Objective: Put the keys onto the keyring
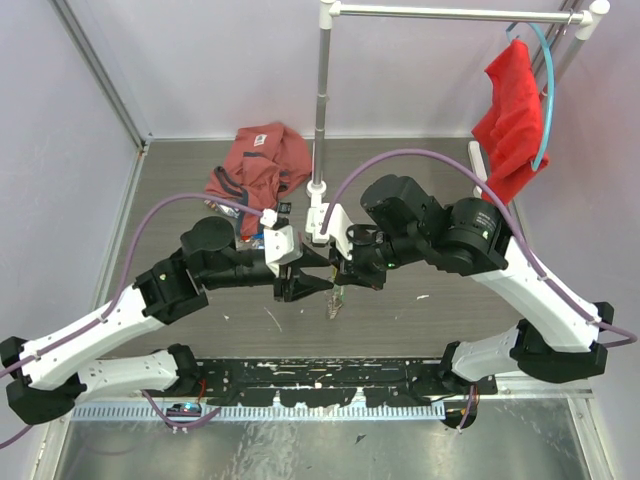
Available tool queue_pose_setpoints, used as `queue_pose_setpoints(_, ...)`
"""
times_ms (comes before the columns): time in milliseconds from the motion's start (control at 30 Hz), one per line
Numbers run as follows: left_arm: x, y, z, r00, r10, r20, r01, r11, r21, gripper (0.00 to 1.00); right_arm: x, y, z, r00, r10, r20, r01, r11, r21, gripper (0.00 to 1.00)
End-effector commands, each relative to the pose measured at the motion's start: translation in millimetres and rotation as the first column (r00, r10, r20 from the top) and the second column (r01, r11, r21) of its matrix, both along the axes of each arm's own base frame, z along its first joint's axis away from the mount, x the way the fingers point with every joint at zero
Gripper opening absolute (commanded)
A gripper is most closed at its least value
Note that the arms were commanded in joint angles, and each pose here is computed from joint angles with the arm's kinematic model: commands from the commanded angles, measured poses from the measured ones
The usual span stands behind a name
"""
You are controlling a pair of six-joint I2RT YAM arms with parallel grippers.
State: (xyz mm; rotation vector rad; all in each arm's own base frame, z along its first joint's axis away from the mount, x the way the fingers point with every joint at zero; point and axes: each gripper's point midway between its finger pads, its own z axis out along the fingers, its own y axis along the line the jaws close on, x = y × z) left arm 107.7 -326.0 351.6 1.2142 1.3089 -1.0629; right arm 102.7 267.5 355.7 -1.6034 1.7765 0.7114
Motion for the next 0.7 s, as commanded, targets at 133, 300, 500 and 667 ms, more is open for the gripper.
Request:
queue_pose_setpoints(133, -6, -1, 19, 0.999, -0.039, 0.034, 0.039, 0.999, -0.023, 0.40, -2, 9, 22, 0.999, 0.030, 0.042, -0.034, 0.996, 0.088, 0.01)
queue_pose_setpoints(300, -8, 0, 20, 0.998, -0.048, 0.032, 0.048, 0.999, -0.024, 0.28, 0, 11, 21, 0.998, 0.029, 0.047, -0.034, 0.995, 0.090, 0.01)
queue_pose_setpoints(500, -12, 0, 23, 0.998, -0.062, 0.024, 0.063, 0.997, -0.040, 0.00, 1, 12, 25, 0.998, 0.016, 0.057, -0.022, 0.993, 0.117, 0.01)
queue_pose_setpoints(667, -11, 4, 30, 0.999, -0.036, 0.018, 0.037, 0.996, -0.079, 0.00, 7, 14, 33, 0.997, -0.033, 0.074, 0.020, 0.985, 0.174, 0.10)
